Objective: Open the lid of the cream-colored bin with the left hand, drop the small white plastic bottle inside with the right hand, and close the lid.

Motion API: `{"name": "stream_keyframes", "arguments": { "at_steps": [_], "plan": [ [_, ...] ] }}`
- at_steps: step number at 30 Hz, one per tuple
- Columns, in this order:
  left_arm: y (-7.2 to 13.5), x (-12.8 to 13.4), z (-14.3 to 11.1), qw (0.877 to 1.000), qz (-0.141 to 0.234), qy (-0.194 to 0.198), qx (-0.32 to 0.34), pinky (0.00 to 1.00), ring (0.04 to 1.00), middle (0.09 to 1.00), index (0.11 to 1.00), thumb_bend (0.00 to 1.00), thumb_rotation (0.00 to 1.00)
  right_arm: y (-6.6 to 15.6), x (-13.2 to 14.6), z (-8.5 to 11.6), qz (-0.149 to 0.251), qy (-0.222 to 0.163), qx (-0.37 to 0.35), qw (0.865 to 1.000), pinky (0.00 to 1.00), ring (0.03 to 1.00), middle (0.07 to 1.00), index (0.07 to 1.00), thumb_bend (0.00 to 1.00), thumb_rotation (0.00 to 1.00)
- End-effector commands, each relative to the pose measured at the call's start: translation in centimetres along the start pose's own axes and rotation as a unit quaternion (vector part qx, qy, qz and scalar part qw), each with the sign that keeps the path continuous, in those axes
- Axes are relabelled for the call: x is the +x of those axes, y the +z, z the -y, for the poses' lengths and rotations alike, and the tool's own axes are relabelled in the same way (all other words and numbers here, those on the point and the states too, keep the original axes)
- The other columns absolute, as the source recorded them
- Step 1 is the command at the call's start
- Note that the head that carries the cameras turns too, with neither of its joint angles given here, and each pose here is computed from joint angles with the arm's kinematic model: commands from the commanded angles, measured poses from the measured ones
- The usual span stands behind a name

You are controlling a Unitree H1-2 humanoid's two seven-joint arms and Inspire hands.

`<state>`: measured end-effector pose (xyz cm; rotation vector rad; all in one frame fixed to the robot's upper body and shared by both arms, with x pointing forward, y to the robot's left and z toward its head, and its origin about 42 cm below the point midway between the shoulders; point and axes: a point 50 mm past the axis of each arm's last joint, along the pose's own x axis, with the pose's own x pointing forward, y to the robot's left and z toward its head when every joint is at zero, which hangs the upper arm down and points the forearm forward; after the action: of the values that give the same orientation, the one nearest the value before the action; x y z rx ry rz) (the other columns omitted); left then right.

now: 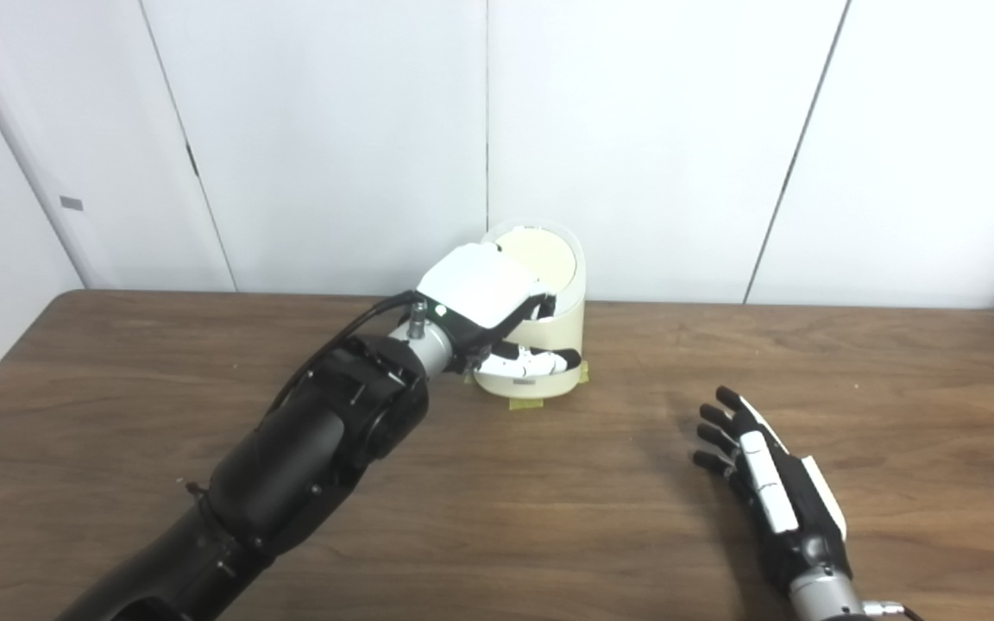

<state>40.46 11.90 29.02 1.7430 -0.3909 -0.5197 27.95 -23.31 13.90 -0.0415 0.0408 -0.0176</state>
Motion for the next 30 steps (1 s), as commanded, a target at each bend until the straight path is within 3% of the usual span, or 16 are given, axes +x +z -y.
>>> {"name": "stream_keyframes", "arguments": {
  "at_steps": [1, 10, 14, 17, 20, 23, 25, 30],
  "plan": [
    [0.2, -0.1, 1.7, 0.998, 0.009, -0.063, 0.01, 0.97, 0.899, 0.864, 0.842, 0.54, 1.0, 1.6, 0.6, 0.0, 0.037, 0.006, -0.004, 0.999, 0.78, 0.863, 0.874, 0.915, 0.52, 0.89],
    [-0.2, -1.3, 0.4, 0.999, 0.01, -0.02, -0.023, 0.96, 0.883, 0.852, 0.833, 0.54, 1.0, 1.7, 0.6, 0.1, 0.037, 0.003, -0.01, 0.999, 0.77, 0.854, 0.87, 0.913, 0.51, 0.89],
    [-0.5, -2.6, -0.6, 0.996, 0.013, 0.062, -0.067, 0.91, 0.883, 0.87, 0.849, 0.5, 0.91, 1.7, 0.5, 0.2, 0.037, 0.006, -0.02, 0.999, 0.77, 0.857, 0.873, 0.914, 0.52, 0.9],
    [-0.6, -3.9, -0.8, 0.986, 0.014, 0.144, -0.081, 0.87, 0.905, 0.916, 0.908, 0.48, 0.8, 1.7, 0.5, 0.3, 0.036, 0.009, -0.035, 0.999, 0.77, 0.859, 0.875, 0.91, 0.52, 0.92],
    [-0.4, -5.3, -0.4, 0.975, 0.013, 0.197, -0.097, 0.85, 0.907, 0.931, 0.937, 0.44, 0.81, 1.7, 0.5, 0.4, 0.034, 0.007, -0.051, 0.998, 0.76, 0.854, 0.869, 0.897, 0.51, 0.93],
    [0.2, -7.1, 0.6, 0.962, 0.003, 0.232, -0.145, 0.84, 0.911, 0.952, 0.979, 0.41, 0.84, 1.8, 0.6, 0.5, 0.036, 0.005, -0.062, 0.997, 0.75, 0.85, 0.863, 0.889, 0.51, 0.93],
    [0.5, -8.4, 1.5, 0.95, -0.011, 0.245, -0.194, 0.83, 0.928, 0.97, 0.996, 0.4, 0.78, 1.7, 0.6, 0.6, 0.039, 0.001, -0.076, 0.996, 0.75, 0.847, 0.859, 0.881, 0.52, 0.93],
    [0.8, -10.8, 3.4, 0.923, -0.047, 0.266, -0.274, 0.8, 0.944, 0.999, 1.0, 0.36, 0.76, 1.6, 0.7, 0.7, 0.041, -0.003, -0.088, 0.995, 0.71, 0.824, 0.856, 0.88, 0.54, 0.92]
  ]
}}
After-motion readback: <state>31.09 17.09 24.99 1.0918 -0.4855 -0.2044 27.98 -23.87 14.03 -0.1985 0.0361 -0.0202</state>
